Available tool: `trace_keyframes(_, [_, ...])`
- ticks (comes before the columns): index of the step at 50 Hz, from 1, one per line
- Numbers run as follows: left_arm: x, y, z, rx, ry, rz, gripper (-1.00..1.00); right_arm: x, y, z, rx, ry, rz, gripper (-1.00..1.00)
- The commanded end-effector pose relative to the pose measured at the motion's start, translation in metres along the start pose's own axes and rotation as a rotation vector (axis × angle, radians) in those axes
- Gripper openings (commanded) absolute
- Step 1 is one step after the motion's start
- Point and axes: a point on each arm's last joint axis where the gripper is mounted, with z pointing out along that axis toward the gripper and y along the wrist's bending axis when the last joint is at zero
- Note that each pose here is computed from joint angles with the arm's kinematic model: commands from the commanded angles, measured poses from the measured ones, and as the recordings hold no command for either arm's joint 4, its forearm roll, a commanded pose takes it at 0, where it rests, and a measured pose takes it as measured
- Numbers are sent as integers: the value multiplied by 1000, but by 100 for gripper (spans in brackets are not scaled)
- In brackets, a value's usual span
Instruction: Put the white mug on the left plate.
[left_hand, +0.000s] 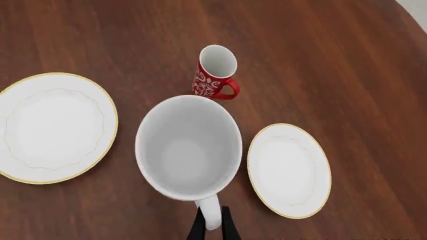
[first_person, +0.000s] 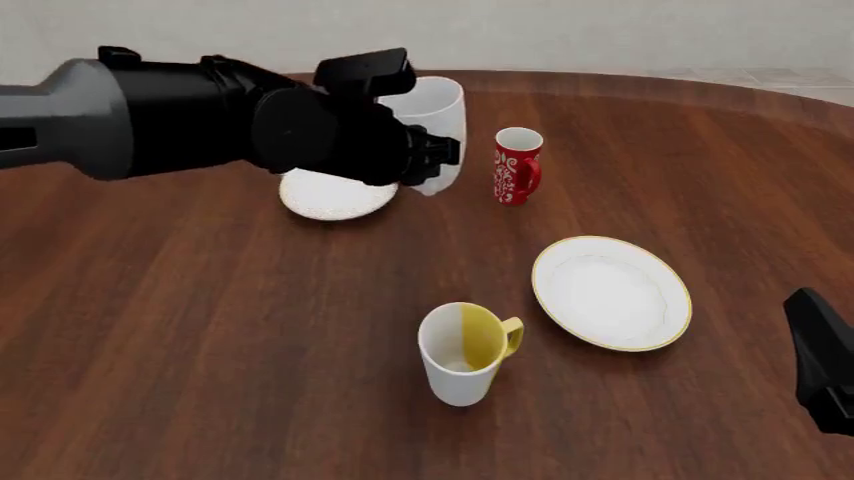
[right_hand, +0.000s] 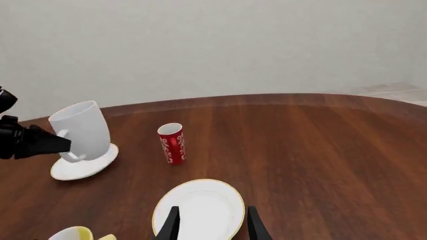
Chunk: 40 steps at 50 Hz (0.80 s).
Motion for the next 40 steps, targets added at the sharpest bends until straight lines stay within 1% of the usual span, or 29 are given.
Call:
trace_keyframes(1, [-7,9,-7,-21,-10,47,-100,0,0,0,-3,5,-6,100])
trace_keyframes(6, [-12,13,-12,-32,-19,53,-100,0,0,2,-5,8,-11,100])
trace_keyframes(8, [-14,12,-15,-30,-25,63,-100,0,0,2,-6,8,-14,100])
trace_keyframes(16, [-23,15,-27,-35,-55,66,-100,0,0,3,-5,10,-18,100])
trace_keyframes(20, [-26,26,-32,-56,-70,46,-100,0,0,3,-4,10,-19,100])
trace_keyframes(25, [-30,31,-36,-68,-78,41,-100,0,0,4,-4,11,-21,100])
trace_keyframes(31, [-34,36,-37,-82,-78,31,-100,0,0,4,-4,11,-22,100])
trace_keyframes(33, [-38,35,-38,-83,-80,37,-100,0,0,4,-4,11,-23,100])
trace_keyframes(40, [-42,36,-30,-94,-53,54,-100,0,0,4,-3,12,-24,100])
